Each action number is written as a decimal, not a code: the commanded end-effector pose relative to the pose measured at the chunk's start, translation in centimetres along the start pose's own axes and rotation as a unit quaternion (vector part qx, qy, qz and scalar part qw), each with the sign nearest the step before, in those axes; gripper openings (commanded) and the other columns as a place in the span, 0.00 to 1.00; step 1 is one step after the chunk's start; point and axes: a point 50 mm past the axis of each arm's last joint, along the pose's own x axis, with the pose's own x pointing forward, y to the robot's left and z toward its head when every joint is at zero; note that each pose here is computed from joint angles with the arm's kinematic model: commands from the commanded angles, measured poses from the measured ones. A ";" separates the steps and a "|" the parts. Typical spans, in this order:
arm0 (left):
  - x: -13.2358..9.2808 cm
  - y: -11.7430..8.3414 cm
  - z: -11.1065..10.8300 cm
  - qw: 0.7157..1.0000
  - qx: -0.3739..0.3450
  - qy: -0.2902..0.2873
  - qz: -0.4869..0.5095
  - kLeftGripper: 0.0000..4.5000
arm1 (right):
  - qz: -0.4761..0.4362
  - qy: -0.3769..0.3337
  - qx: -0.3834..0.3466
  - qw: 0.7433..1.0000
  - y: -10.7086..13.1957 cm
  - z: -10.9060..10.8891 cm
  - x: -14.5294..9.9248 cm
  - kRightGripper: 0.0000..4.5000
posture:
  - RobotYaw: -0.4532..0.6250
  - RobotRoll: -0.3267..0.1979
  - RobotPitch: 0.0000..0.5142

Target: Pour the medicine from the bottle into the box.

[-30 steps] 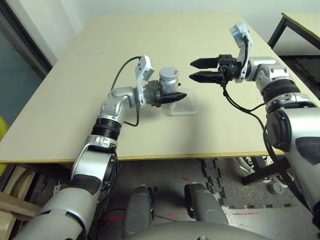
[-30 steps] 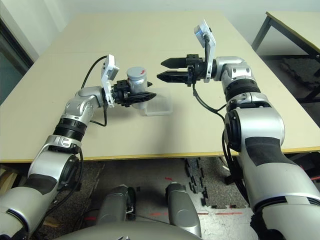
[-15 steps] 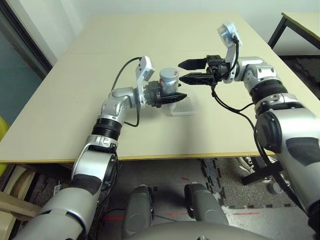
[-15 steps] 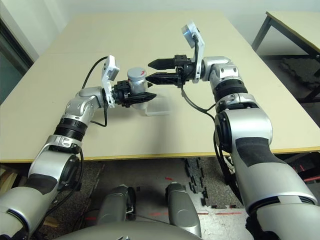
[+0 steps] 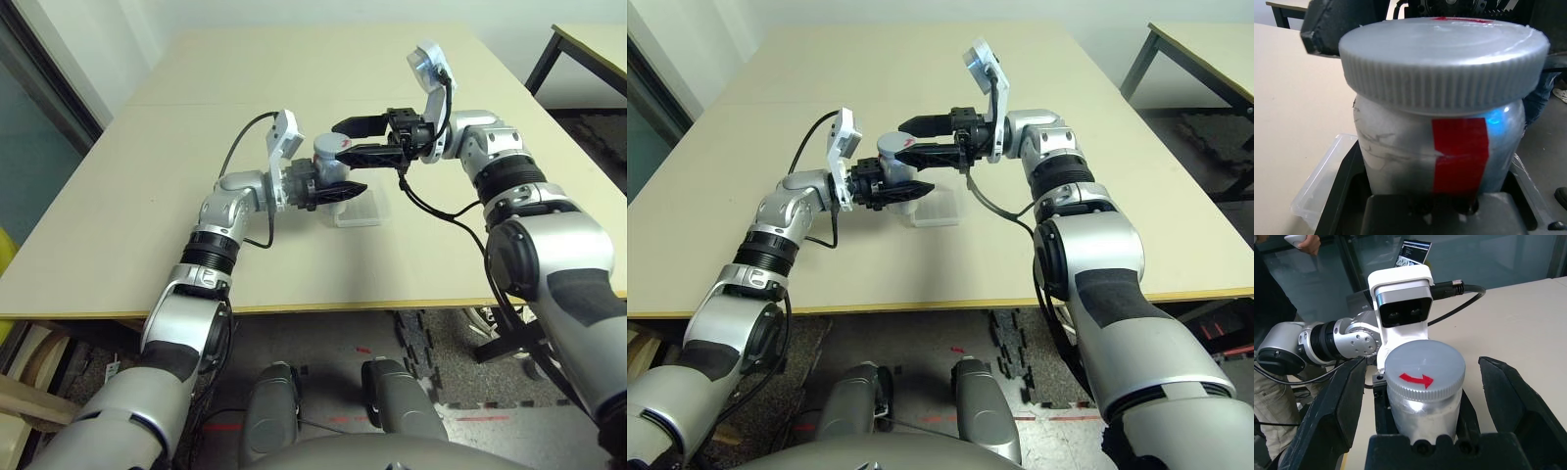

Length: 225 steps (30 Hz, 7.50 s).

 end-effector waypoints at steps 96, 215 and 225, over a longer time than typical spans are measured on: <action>-2.6 2.1 0.4 0.993 0.024 -0.012 0.113 0.61 | -0.572 0.077 0.075 0.813 -0.4 -9.0 -15.1 0.57 | 0.25 0.62 0.08; 7.4 3.2 3.1 0.403 0.799 0.443 -0.048 0.61 | -0.198 0.122 -0.058 0.971 3.1 -5.6 -9.7 1.00 | 0.21 0.62 0.11; 5.8 4.0 5.8 0.706 0.570 0.406 0.106 0.61 | -0.202 0.121 -0.055 0.970 3.0 -5.6 -9.8 1.00 | 0.22 0.62 0.10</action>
